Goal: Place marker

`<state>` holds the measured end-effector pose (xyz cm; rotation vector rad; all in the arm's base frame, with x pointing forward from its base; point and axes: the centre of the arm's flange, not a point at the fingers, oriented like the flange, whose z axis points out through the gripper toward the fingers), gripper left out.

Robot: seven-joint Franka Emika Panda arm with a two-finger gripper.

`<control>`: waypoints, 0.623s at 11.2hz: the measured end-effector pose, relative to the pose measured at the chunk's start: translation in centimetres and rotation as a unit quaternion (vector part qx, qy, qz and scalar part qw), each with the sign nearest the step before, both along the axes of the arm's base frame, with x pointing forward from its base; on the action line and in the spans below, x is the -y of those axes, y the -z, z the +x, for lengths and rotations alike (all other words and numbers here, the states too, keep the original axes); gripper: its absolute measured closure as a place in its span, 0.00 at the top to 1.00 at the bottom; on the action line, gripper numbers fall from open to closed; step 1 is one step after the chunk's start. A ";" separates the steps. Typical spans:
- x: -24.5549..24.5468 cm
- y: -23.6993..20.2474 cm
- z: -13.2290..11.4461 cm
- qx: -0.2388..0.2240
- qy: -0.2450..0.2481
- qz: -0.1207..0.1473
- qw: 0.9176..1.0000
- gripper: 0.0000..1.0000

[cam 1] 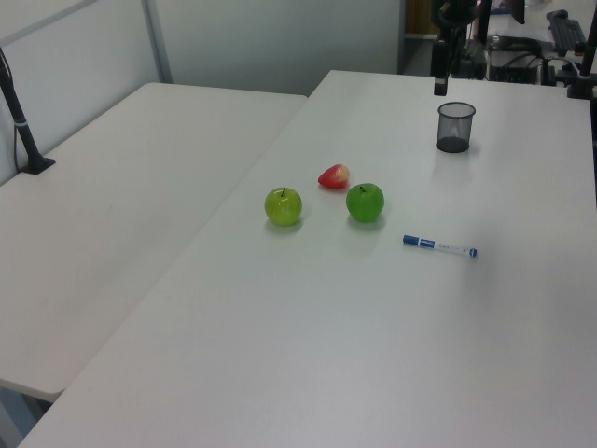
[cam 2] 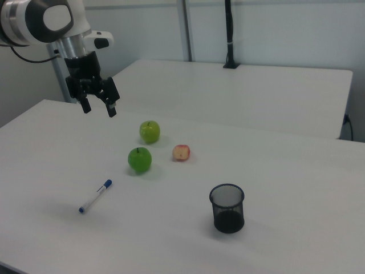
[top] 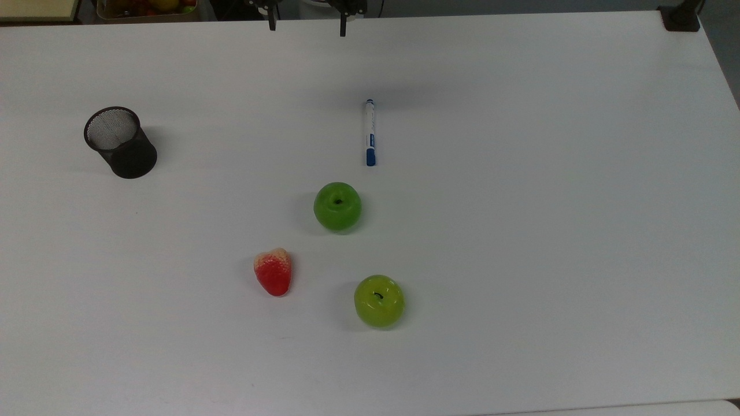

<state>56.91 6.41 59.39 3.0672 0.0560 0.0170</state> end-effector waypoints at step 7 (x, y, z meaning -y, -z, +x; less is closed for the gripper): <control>0.2 0.3 0.2 -0.002 0.002 0.000 1.000 1.00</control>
